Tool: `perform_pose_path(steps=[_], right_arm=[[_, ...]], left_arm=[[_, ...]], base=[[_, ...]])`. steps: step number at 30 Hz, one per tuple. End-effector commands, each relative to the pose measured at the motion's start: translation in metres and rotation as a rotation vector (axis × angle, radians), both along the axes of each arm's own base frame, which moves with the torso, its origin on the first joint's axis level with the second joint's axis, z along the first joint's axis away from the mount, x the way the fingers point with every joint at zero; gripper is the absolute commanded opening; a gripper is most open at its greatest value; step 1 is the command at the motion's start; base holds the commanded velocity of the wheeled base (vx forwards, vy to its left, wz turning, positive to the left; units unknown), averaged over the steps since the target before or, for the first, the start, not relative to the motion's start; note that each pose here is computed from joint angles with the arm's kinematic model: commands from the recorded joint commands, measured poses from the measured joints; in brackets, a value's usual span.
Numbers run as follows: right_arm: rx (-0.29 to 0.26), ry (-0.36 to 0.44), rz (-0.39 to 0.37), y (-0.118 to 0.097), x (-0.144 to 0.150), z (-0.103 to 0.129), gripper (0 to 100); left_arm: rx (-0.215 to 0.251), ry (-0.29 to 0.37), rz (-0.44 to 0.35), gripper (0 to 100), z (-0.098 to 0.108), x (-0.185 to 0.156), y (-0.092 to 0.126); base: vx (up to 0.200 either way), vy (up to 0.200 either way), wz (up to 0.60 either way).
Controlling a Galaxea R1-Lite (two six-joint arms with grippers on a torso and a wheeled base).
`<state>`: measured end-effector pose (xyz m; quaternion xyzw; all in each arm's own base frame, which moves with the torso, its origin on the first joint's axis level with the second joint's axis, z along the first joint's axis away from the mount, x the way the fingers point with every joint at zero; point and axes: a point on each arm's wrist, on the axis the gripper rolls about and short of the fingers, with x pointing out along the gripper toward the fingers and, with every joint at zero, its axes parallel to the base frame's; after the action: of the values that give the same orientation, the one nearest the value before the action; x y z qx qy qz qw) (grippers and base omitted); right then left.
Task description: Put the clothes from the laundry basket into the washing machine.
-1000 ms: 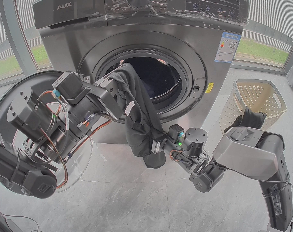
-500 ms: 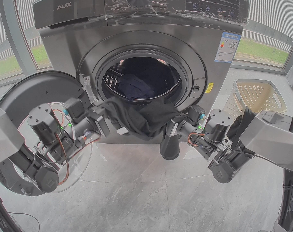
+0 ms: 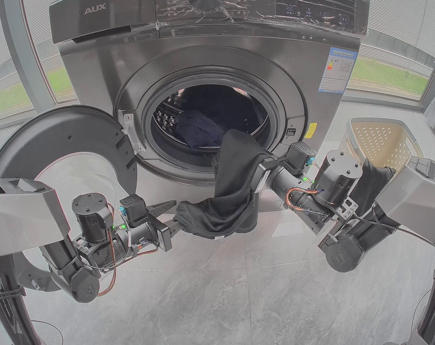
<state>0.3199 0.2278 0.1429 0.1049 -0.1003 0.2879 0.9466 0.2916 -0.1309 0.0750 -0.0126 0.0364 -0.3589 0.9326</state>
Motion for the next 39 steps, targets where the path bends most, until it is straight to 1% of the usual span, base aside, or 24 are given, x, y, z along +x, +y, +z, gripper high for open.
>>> perform_pose_path(steps=[1,2,3,4,6,8,9,10,13,14,15,17,19,21,23,26,28,29,30,32,36,39], right_arm=[[0.013,-0.019,-0.007,-0.003,0.001,0.007,0],[0.018,-0.023,-0.007,-0.003,0.002,0.008,0],[0.018,-0.023,-0.007,-0.003,0.002,0.008,0],[0.041,-0.032,-0.005,-0.003,0.001,0.013,0],[0.059,-0.044,-0.004,-0.003,0.002,0.017,0],[0.067,-0.053,-0.006,-0.003,0.004,0.020,0],[0.071,-0.058,-0.008,-0.002,0.005,0.021,0],[0.077,-0.064,-0.006,-0.001,0.005,0.023,0],[0.083,-0.071,0.007,0.004,0.003,0.025,0],[0.082,-0.069,0.010,0.005,0.003,0.025,0],[0.079,-0.065,0.016,0.006,0.001,0.024,0],[0.075,-0.057,0.037,0.013,-0.005,0.021,0],[0.072,-0.042,0.051,0.019,-0.012,0.018,0],[0.070,-0.028,0.061,0.023,-0.018,0.016,0],[0.067,-0.024,0.072,0.026,-0.021,0.015,0],[0.055,-0.008,0.094,0.032,-0.028,0.010,0],[0.048,0.001,0.103,0.035,-0.030,0.007,0],[0.046,0.003,0.106,0.035,-0.032,0.006,0],[0.043,0.007,0.112,0.037,-0.033,0.004,0],[0.042,0.010,0.126,0.041,-0.036,0.003,0],[0.047,0.021,0.169,0.054,-0.048,0.001,0],[0.050,0.024,0.180,0.061,-0.056,0.001,0]], left_arm=[[0.016,0.044,-0.008,100,-0.011,-0.004,0.001],[0.040,0.097,-0.056,100,-0.020,-0.017,0.003],[0.040,0.097,-0.056,100,-0.020,-0.017,0.003],[0.075,0.134,-0.131,100,-0.029,-0.030,0.002],[0.108,0.147,-0.172,100,-0.035,-0.038,0.003],[0.137,0.167,-0.195,100,-0.041,-0.045,0.005],[0.145,0.173,-0.206,100,-0.043,-0.048,0.005],[0.149,0.179,-0.221,100,-0.044,-0.050,0.006],[0.134,0.170,-0.339,100,-0.040,-0.056,0.007],[0.127,0.165,-0.360,100,-0.038,-0.057,0.007],[0.120,0.146,-0.375,100,-0.034,-0.057,0.006],[0.112,0.109,-0.353,100,-0.029,-0.051,0.003],[0.097,0.063,-0.297,100,-0.021,-0.038,0.000],[0.088,0.029,-0.260,100,-0.016,-0.029,-0.001],[0.083,0.016,-0.258,100,-0.014,-0.027,-0.001],[0.065,-0.039,-0.247,100,-0.006,-0.014,-0.006],[0.049,-0.083,-0.223,100,-0.001,0.001,-0.013],[0.041,-0.091,-0.208,100,-0.001,0.006,-0.016],[0.028,-0.102,-0.175,100,0.000,0.014,-0.019],[0.016,-0.115,-0.134,100,0.000,0.023,-0.023],[0.010,-0.129,-0.128,100,-0.003,0.034,-0.027],[0.005,-0.143,-0.121,100,-0.005,0.042,-0.031]], base=[[0.000,0.000,0.00],[0.000,0.000,0.00],[0.000,0.000,0.00],[0.000,0.000,0.00],[0.000,0.000,0.00],[0.000,0.000,0.00],[0.000,0.000,0.00],[0.000,0.000,0.00],[0.000,0.000,0.00],[0.000,0.000,0.00],[0.000,0.000,0.00],[0.000,0.000,0.00],[0.000,0.000,0.00],[0.000,0.000,0.00],[0.000,0.000,0.00],[0.000,0.000,0.00],[0.000,0.000,0.00],[0.000,0.000,0.00],[0.000,0.000,0.00],[0.000,0.000,0.00],[0.000,0.000,0.00],[0.000,0.000,0.00]])
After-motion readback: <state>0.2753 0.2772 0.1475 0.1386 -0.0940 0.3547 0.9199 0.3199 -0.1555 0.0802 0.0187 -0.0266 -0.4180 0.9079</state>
